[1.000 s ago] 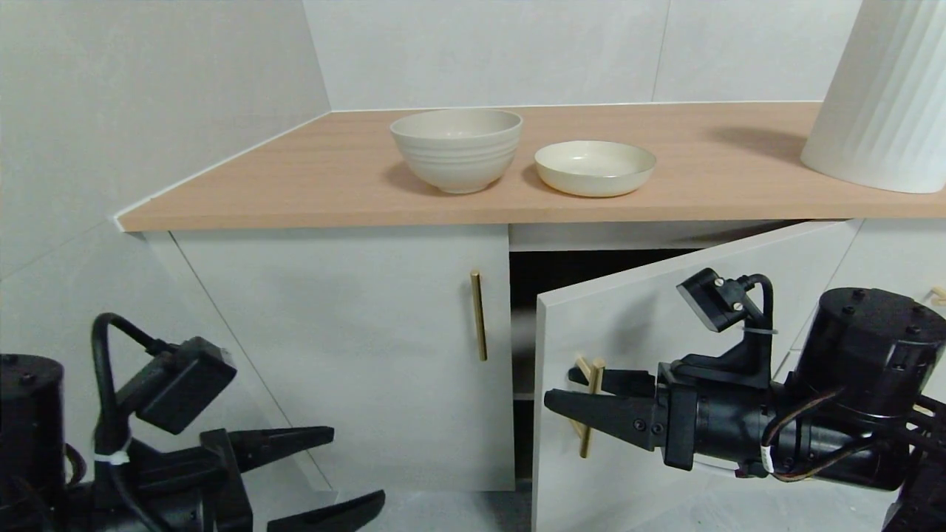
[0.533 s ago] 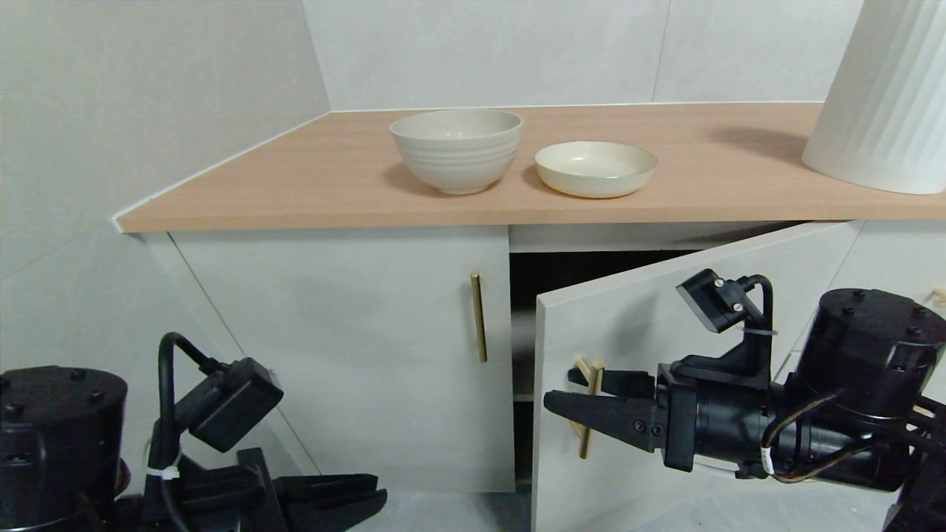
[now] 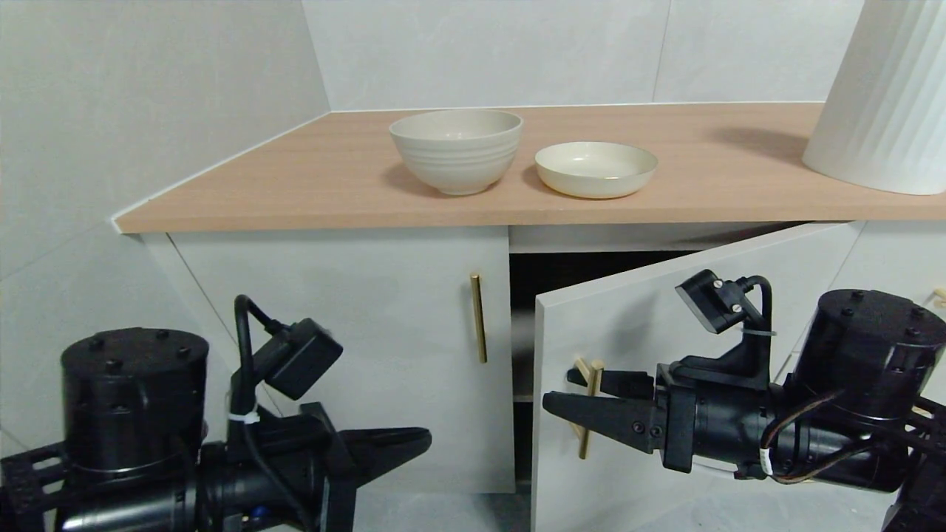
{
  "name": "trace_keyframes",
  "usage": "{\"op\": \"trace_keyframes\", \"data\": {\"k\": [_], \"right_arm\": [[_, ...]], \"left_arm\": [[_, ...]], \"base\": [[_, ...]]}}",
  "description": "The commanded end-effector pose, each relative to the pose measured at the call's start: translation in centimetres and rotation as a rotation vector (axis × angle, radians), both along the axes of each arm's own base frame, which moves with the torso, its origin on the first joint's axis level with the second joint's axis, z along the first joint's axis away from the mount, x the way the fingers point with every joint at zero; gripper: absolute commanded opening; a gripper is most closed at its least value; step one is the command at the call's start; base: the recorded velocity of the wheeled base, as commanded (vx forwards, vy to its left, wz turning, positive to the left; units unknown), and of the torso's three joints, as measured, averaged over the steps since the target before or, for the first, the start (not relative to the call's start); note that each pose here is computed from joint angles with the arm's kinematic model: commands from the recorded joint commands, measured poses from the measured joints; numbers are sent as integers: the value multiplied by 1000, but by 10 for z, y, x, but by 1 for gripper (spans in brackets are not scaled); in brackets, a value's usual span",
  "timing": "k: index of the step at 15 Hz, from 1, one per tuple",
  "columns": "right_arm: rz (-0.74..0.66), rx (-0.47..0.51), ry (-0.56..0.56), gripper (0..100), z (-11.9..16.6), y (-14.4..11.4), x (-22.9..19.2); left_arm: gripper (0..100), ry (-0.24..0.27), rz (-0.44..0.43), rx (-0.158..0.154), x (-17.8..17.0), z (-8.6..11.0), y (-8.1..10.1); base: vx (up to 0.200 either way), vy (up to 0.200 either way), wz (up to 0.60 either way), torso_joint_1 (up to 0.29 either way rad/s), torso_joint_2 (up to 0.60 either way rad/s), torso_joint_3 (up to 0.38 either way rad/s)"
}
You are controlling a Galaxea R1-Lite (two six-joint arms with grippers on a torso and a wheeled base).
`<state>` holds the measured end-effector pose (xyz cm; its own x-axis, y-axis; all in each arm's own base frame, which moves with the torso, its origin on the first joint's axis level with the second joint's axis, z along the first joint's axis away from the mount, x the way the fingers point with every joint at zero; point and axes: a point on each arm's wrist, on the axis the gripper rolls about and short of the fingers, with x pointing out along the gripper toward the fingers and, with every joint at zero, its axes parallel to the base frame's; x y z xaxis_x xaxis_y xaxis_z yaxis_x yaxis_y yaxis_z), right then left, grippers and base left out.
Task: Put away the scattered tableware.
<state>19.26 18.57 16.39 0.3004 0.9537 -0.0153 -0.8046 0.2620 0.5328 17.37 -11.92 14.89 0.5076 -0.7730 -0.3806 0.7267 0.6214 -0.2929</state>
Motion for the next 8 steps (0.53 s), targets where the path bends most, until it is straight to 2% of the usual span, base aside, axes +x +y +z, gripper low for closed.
{"op": "trace_keyframes", "data": {"k": [1, 2, 4, 5, 7, 8], "right_arm": [[-2, -2, 4, 100, -1, 0, 0], [0, -2, 4, 100, -1, 0, 0], [-2, -4, 6, 100, -2, 1, 1], [-2, -5, 7, 100, -2, 0, 0], [-2, -7, 9, 100, -3, 1, 1], [-2, -12, 13, 100, -4, 1, 1]], "left_arm": [[0, 10, 2, 2, 34, -26, -21], [0, -37, -5, -29, 46, -36, -29], [0, -130, -3, -116, 63, -48, -43], [0, -136, -4, -139, 68, -54, -49], [0, -140, -6, -141, 73, -61, -53], [0, -182, -6, -171, 82, -58, -59]], "base": [[0, 0, 0, 0, 0, 0], [0, 0, 0, 0, 0, 0], [0, 0, 0, 0, 0, 0], [0, 0, 0, 0, 0, 0], [0, 0, 0, 0, 0, 0], [0, 0, 0, 0, 0, 0]]}}
